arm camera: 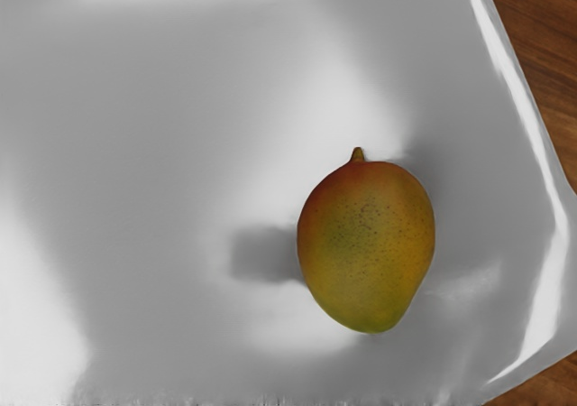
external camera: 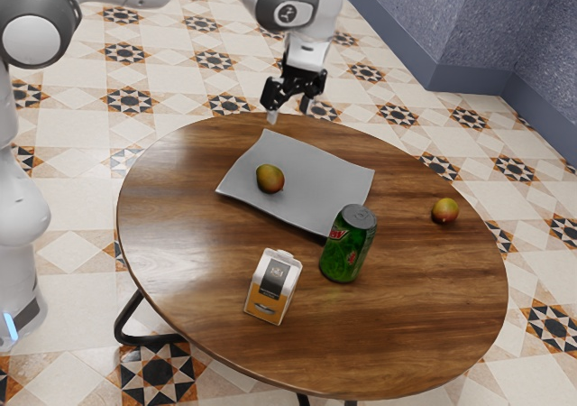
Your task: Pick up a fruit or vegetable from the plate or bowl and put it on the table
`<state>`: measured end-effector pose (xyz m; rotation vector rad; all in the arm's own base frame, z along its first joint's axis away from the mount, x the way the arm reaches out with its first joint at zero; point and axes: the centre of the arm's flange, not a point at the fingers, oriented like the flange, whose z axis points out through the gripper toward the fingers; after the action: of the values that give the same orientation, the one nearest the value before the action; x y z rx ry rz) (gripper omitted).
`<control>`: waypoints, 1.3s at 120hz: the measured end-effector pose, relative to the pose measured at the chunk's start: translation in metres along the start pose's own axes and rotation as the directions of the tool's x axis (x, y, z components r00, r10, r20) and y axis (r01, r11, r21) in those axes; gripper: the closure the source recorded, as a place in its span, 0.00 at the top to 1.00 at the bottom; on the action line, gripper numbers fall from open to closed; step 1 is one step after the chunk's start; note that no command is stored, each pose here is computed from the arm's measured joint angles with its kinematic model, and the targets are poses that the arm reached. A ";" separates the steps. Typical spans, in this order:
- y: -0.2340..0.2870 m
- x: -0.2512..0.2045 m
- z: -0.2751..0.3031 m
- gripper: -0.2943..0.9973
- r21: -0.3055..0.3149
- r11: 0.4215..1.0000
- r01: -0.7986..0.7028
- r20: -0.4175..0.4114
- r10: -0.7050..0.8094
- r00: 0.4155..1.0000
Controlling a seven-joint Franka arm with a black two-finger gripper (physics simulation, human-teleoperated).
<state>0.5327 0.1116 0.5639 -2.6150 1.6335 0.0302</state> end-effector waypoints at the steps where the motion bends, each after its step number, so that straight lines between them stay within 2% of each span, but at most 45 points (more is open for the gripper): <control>1: 0.001 0.000 0.003 0.77 -0.001 1.000 0.000 0.001 0.000 1.000; 26: 0.015 0.019 0.028 0.77 -0.002 0.999 -0.043 0.012 0.043 0.999; 74: 0.023 0.018 0.060 0.77 -0.073 0.995 -0.065 0.019 0.067 0.998; 126: 0.017 0.023 0.087 0.77 -0.122 0.988 -0.099 -0.001 0.099 0.995; 156: 0.011 0.028 0.114 0.77 -0.173 0.976 -0.131 -0.017 0.130 0.991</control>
<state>0.5365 0.0885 0.4485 -2.6255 1.8830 0.1802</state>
